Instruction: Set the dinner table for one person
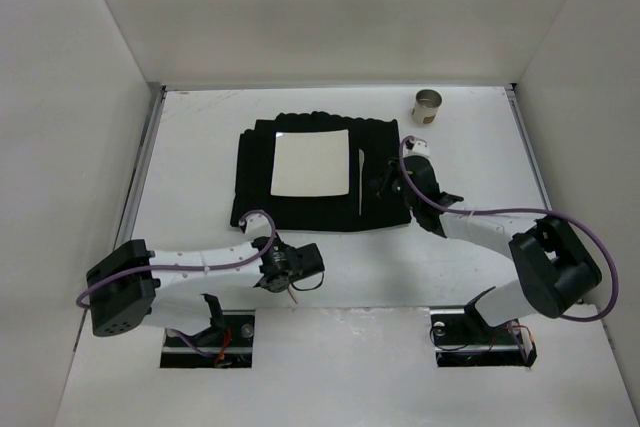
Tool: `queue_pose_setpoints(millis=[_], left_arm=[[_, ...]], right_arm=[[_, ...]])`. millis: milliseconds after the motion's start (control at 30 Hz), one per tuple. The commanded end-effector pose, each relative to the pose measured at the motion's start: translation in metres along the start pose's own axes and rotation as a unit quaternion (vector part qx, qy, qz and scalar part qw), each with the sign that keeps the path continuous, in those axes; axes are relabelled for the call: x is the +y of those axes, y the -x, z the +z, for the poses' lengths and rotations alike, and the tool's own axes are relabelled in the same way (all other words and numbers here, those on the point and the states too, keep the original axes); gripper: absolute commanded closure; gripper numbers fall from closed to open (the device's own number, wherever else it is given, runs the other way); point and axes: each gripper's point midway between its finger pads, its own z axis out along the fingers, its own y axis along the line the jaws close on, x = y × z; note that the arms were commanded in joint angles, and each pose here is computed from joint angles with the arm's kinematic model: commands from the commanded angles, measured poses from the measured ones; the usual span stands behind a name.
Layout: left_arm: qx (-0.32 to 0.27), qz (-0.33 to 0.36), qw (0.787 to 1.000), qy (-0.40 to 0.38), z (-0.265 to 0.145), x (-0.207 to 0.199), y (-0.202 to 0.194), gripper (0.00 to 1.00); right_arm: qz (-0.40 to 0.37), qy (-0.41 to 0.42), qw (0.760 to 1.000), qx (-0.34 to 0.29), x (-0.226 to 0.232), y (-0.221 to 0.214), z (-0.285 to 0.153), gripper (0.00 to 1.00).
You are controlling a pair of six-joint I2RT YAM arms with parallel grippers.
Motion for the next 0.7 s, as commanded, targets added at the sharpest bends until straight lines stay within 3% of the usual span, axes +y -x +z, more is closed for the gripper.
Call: queue_pose_setpoints(millis=[0,400,667], left_arm=[[0.007,-0.036,0.999,0.013,0.002,0.0,-0.006,0.65],[0.032,-0.045,0.998,0.009,0.016,-0.002,-0.025,0.7],[0.035,-0.04,0.998,0.029,0.025,0.012,-0.027,0.86]], right_arm=[[0.021,0.052,0.998,-0.032,0.025,0.022,-0.007,0.75],[0.018,0.075,0.997,-0.032,0.035,0.023,-0.012,0.71],[0.02,0.063,0.997,-0.047,0.025,0.033,-0.016,0.71]])
